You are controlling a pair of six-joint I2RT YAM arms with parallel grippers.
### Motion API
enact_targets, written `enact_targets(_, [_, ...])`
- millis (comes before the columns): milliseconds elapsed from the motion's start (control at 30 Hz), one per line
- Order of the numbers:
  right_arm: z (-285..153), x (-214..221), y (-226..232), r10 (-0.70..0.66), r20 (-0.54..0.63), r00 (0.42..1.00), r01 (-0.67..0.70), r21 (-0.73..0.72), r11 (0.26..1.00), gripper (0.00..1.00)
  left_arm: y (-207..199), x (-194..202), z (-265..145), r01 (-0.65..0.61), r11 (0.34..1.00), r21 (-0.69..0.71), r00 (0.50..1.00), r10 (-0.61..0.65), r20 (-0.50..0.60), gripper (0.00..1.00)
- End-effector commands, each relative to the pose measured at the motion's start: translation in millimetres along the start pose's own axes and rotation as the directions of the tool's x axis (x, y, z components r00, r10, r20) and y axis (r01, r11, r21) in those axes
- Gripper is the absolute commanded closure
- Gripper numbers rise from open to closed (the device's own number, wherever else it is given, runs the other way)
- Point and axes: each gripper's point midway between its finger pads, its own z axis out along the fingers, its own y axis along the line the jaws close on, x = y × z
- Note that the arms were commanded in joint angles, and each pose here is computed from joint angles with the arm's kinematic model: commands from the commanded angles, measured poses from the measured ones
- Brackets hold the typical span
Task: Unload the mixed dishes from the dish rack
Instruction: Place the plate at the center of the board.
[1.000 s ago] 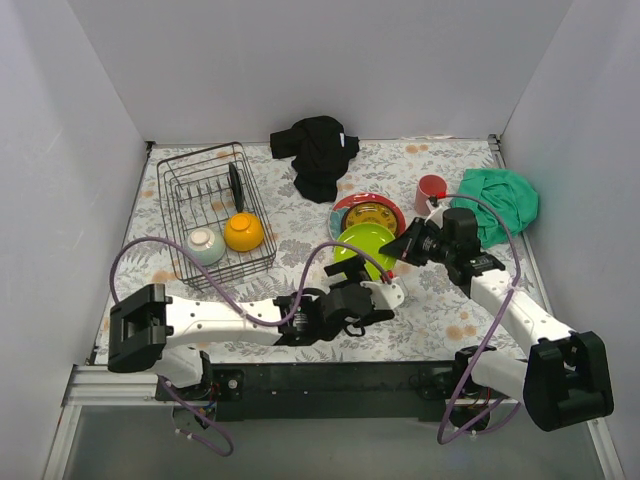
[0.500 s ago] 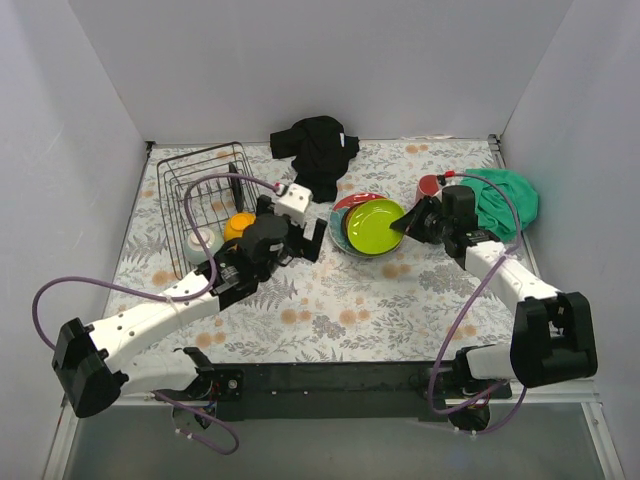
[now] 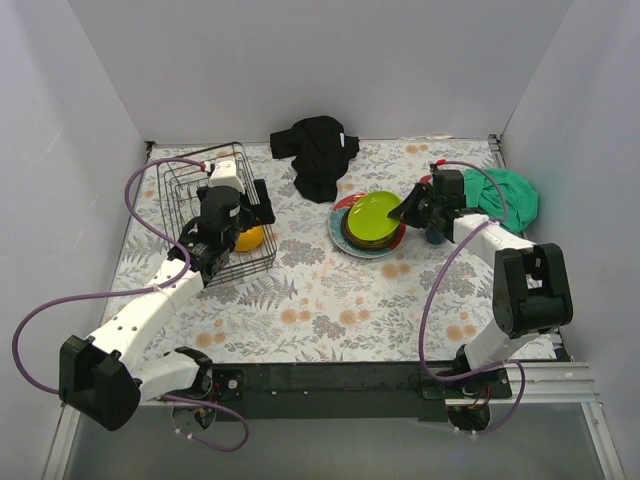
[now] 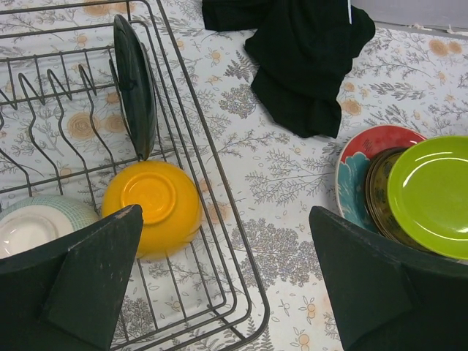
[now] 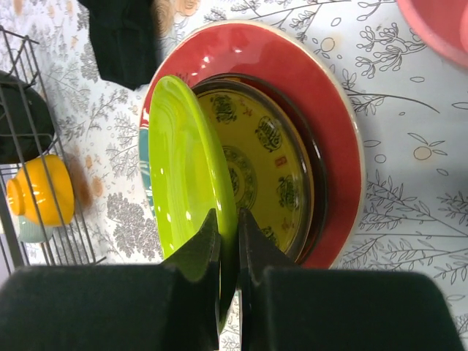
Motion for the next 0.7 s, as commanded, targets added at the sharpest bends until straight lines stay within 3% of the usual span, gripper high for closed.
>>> enact_targets(0, [8, -23, 14, -0.021, 0.044, 0.999, 0.023, -0.053, 0.998, 0.97, 2, -5, -7, 0.036, 0.999, 0.006, 0.999, -0.036, 0.012, 0.02])
enact_targets(133, [17, -13, 1, -0.007, 0.010, 1.000, 0.008, -0.028, 1.000, 0.91, 7, -7, -8, 0.031, 0.999, -0.008, 0.999, -0.031, 0.025, 0.02])
enact_targets(233, [18, -12, 1, -0.011, 0.004, 1.000, 0.011, -0.031, 0.999, 0.81, 7, -8, -9, 0.032, 0.999, -0.006, 0.999, -0.032, 0.027, 0.02])
enact_targets(267, [17, -11, 2, -0.021, 0.001, 1.000, 0.021, -0.034, 0.999, 0.73, 6, -8, -9, 0.033, 0.999, -0.003, 0.999, -0.033, 0.027, 0.02])
enact_targets(467, [10, -12, -5, -0.043, -0.001, 0.999, 0.043, 0.021, 0.999, 0.54, 1, -7, -10, 0.030, 0.999, 0.024, 0.999, -0.030, 0.016, 0.02])
enact_targets(667, [0, -9, -19, -0.090, -0.040, 0.995, 0.094, 0.110, 0.989, 0.44, 0, -6, -10, 0.033, 0.999, 0.036, 0.999, -0.034, 0.011, 0.02])
